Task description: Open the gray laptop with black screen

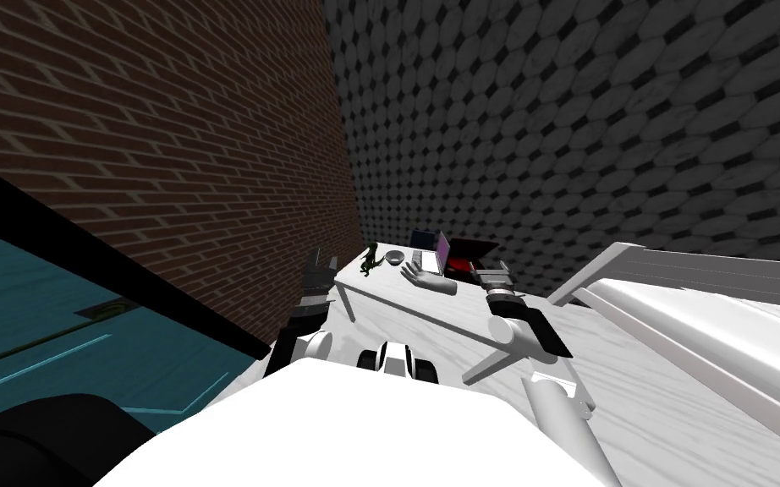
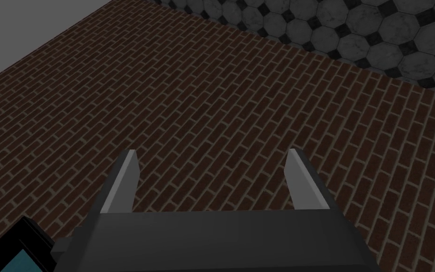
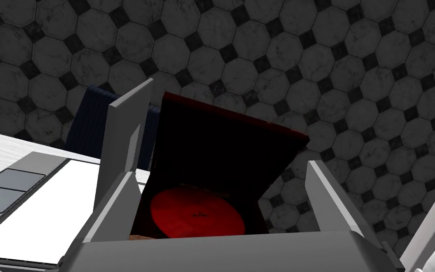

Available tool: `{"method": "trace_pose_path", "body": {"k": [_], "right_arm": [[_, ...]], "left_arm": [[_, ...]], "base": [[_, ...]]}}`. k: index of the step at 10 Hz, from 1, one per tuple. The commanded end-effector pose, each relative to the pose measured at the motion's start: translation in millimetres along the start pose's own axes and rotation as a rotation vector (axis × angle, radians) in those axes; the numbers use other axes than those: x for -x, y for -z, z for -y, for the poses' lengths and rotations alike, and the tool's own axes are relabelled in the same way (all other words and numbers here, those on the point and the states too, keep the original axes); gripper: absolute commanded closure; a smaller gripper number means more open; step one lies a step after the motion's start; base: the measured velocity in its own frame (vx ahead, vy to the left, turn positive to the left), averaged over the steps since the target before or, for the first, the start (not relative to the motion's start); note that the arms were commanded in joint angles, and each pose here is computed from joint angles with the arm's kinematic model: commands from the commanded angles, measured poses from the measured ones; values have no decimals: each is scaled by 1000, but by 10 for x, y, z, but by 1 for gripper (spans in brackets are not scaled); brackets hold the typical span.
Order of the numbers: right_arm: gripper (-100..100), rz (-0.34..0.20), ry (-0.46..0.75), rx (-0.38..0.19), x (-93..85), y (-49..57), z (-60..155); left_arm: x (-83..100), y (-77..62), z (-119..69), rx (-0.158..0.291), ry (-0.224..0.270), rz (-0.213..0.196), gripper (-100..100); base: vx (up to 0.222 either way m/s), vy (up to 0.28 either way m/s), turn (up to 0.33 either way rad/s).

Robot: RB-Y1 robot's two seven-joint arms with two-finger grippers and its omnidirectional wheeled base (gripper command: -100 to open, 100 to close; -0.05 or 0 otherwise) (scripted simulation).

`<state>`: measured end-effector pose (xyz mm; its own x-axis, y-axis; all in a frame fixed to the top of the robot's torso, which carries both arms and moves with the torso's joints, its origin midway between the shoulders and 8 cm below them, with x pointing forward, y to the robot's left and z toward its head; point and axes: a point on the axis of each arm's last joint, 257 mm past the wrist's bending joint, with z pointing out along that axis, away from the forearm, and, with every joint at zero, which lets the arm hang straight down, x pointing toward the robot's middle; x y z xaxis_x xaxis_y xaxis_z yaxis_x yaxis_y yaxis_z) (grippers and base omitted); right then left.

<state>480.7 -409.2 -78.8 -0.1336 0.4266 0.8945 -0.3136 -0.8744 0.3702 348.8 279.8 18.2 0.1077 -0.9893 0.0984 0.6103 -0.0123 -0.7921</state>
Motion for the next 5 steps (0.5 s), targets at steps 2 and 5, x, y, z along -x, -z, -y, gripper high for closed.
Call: {"method": "trace_pose_path", "body": {"k": [2, 5], "right_arm": [[-100, 37, -147, 3, 131, -98, -59], [-100, 83, -293, 9, 300, -213, -122]], "left_arm": [[0, 0, 0, 0, 0, 0, 0], [1, 0, 0, 0, 0, 0, 0]], "base": [[-15, -48, 146], [-21, -50, 161]]}}
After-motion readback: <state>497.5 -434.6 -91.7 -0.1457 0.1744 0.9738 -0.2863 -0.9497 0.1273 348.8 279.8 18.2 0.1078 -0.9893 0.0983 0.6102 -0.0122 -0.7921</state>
